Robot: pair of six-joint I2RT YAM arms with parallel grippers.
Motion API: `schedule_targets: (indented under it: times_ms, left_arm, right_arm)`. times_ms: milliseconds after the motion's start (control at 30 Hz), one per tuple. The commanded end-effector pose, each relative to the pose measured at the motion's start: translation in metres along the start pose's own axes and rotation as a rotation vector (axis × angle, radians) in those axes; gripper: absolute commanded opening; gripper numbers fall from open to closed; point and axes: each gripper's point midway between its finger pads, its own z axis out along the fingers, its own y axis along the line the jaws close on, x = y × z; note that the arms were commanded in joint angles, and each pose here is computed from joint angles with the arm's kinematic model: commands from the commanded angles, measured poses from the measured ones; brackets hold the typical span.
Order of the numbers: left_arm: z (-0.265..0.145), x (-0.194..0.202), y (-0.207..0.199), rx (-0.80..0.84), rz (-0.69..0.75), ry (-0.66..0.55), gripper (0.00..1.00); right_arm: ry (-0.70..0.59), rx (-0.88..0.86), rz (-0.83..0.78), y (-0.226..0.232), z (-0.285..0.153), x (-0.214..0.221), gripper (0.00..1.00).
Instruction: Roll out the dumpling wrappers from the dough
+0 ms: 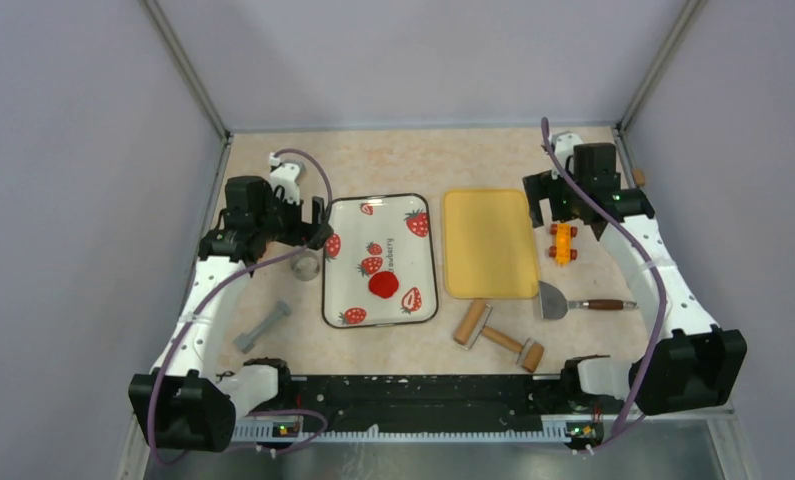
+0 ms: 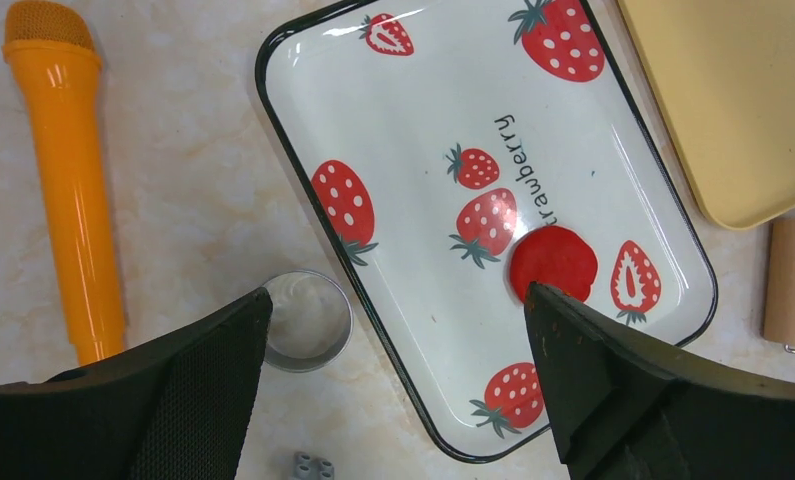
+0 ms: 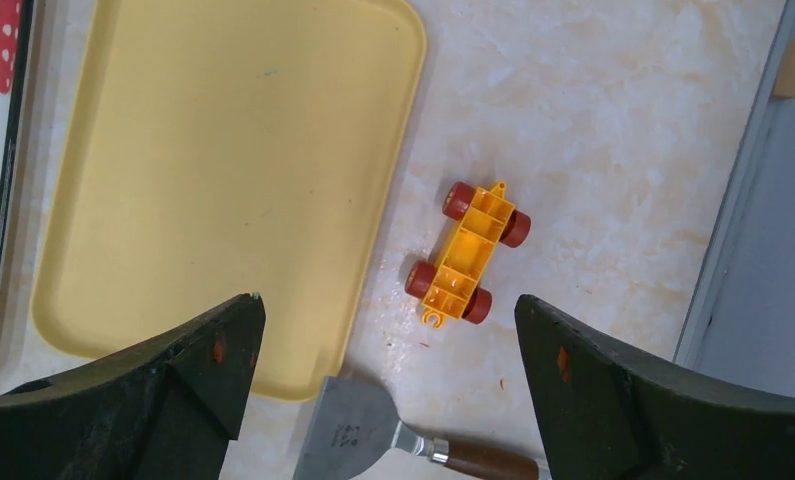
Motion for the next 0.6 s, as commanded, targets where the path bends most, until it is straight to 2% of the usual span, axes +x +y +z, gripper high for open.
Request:
schedule_targets:
  times_ms: [0, 267, 433, 567]
  left_arm:
    - [0.000, -0.004, -0.005, 0.023, -0.003, -0.029, 0.99]
    - [-0.002, -0.003, -0.015, 0.088, 0.037, -0.017, 0.99]
    - [-0.001, -0.005, -0.015, 0.089, 0.033, -0.027, 0.99]
    - [-0.001, -0.010, -0.014, 0.081, 0.035, -0.042, 0.99]
  right_arm:
    - [-0.063, -0.041, -0.051, 0.005, -0.014, -0.007, 0.99]
    - [-0.075, -0.329, -0.340, 0.048, -0.030, 0.016, 0.94]
    - [0.024, -0.454, -0.424, 0.072, -0.023, 0.049, 0.80]
    - [0.117, -0.480, -0.460, 0.088, -0.008, 0.081, 0.69]
